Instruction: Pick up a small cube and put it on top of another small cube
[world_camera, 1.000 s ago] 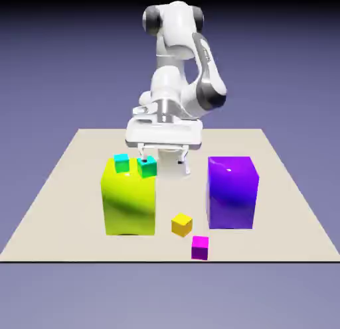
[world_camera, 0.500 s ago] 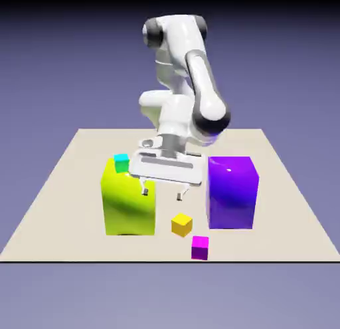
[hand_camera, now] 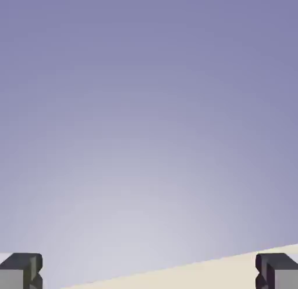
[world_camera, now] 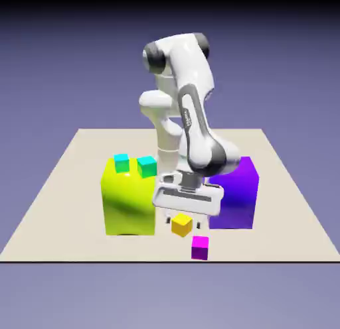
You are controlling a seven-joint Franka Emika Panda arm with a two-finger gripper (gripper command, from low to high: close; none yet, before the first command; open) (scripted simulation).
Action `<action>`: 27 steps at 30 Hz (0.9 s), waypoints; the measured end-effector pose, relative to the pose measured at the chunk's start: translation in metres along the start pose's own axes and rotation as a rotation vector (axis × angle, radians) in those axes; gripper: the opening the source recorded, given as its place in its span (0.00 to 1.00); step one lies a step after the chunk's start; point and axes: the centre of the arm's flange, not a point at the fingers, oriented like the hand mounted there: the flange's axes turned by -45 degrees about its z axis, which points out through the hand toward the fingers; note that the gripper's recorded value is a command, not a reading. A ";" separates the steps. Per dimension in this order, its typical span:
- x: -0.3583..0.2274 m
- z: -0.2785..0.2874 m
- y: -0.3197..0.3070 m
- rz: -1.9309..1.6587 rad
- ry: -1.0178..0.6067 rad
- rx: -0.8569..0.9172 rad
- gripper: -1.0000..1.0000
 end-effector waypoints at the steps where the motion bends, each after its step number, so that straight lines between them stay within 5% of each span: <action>1: -0.005 0.004 -0.006 0.000 -0.032 0.011 0.50; 11: -0.032 0.075 -0.031 0.000 -0.141 0.058 0.50; 12: -0.034 0.086 -0.032 -0.002 -0.137 0.055 0.00; 20: -0.021 0.017 -0.028 -0.003 -0.136 0.056 0.00; 27: 0.002 0.014 0.010 -0.205 0.070 -0.003 0.00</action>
